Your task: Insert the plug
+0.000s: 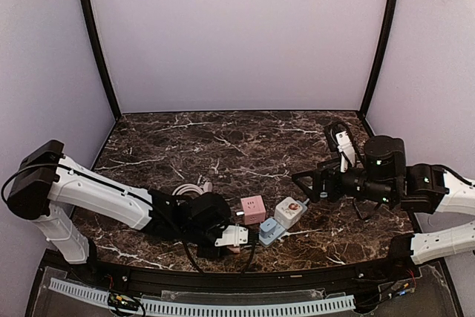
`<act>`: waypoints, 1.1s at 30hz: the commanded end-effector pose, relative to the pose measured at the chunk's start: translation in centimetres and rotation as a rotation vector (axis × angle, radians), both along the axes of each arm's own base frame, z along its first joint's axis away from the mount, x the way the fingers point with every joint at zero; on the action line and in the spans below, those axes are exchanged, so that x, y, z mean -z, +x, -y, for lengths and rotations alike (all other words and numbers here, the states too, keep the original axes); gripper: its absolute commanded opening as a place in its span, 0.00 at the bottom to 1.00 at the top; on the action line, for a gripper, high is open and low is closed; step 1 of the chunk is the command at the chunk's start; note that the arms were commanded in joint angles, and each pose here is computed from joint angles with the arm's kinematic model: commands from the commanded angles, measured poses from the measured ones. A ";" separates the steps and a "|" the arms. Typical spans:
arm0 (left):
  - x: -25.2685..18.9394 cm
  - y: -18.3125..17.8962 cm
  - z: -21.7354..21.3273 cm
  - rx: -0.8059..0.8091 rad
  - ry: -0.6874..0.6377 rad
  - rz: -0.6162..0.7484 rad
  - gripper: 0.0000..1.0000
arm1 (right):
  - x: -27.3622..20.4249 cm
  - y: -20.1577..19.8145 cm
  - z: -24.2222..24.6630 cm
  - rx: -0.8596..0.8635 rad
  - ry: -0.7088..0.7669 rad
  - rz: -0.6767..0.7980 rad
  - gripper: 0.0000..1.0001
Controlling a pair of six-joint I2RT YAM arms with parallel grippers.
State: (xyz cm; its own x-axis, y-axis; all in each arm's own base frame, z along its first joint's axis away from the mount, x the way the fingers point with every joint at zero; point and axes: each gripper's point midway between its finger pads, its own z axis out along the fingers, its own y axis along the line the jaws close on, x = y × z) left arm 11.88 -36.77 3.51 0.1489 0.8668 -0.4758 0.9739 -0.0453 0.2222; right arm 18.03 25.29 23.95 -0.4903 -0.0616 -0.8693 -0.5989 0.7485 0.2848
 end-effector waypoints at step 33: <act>-15.0 5.8 -0.3 -0.216 -0.729 0.373 0.02 | 2.3 -2.3 -15.3 -0.354 0.134 -0.422 0.85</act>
